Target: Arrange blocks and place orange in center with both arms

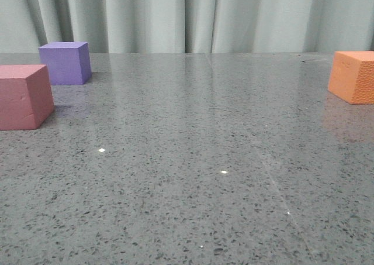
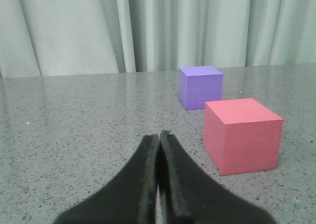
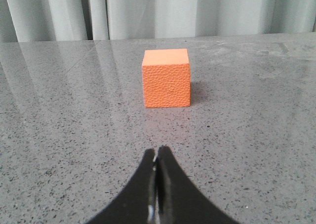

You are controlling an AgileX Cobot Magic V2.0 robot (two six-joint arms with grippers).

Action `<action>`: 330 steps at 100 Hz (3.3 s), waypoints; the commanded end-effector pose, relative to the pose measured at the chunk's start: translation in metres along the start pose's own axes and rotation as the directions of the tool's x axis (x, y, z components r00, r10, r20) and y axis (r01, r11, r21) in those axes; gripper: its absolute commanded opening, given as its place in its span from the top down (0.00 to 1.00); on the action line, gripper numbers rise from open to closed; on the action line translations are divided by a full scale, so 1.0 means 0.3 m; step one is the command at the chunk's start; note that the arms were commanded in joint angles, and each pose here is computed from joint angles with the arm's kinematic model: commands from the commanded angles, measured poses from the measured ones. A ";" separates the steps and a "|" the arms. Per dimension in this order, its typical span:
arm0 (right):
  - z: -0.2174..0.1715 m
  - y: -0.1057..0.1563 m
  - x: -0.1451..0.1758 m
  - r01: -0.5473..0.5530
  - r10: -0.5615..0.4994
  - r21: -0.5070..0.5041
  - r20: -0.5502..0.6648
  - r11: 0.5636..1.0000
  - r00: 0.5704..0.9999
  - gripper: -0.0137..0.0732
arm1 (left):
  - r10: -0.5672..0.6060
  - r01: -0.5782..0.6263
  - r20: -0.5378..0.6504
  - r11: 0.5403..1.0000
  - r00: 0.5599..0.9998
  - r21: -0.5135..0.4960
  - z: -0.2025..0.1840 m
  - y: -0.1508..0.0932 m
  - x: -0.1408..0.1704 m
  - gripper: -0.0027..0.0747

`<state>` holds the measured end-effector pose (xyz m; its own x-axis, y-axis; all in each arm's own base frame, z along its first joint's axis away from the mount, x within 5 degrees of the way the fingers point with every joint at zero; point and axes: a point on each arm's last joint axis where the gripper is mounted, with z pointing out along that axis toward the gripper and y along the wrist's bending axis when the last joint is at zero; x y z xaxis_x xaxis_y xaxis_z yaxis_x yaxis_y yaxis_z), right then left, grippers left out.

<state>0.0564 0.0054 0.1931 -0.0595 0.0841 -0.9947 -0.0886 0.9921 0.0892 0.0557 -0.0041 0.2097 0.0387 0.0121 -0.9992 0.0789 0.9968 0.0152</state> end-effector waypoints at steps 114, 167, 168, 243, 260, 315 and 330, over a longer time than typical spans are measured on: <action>-0.051 0.037 -0.383 -0.003 0.003 0.000 -0.051 1.000 0.999 0.92 | -0.020 0.018 0.084 0.999 0.996 0.028 -0.004 -0.007 0.023 0.99; 0.354 0.061 -0.677 0.004 0.009 0.029 -0.420 1.000 0.907 0.73 | -0.020 0.018 0.084 0.999 0.996 0.028 -0.004 -0.007 0.023 0.99; 0.368 0.061 -0.675 0.002 0.010 0.029 -0.428 1.000 0.904 0.69 | -0.020 0.018 0.084 0.999 0.996 0.028 -0.004 -0.007 0.023 0.99; 0.793 0.030 -0.517 0.085 -0.051 0.037 -0.546 0.996 0.836 0.11 | -0.020 0.018 0.084 0.999 0.996 0.028 -0.004 -0.007 0.023 0.99; 0.844 0.024 -0.456 0.094 -0.055 0.035 -0.585 0.995 0.809 0.11 | -0.020 0.018 0.084 0.999 0.996 0.028 -0.004 -0.007 0.023 0.99; 0.904 0.016 -0.373 0.094 -0.051 0.034 -0.636 0.995 0.770 0.41 | -0.020 0.018 0.084 0.999 0.996 0.028 -0.004 -0.007 0.023 0.99; 0.904 0.035 -0.402 0.062 -0.025 0.034 -0.650 0.997 0.760 0.47 | -0.020 0.018 0.084 0.999 0.996 0.028 -0.004 -0.007 0.023 0.99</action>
<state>0.3302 0.0285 0.2699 -0.7610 -0.0344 -0.6478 -0.0520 0.9986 0.0080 0.0556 -0.0044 0.2117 0.0615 0.0103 -0.9981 0.0825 0.9965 0.0153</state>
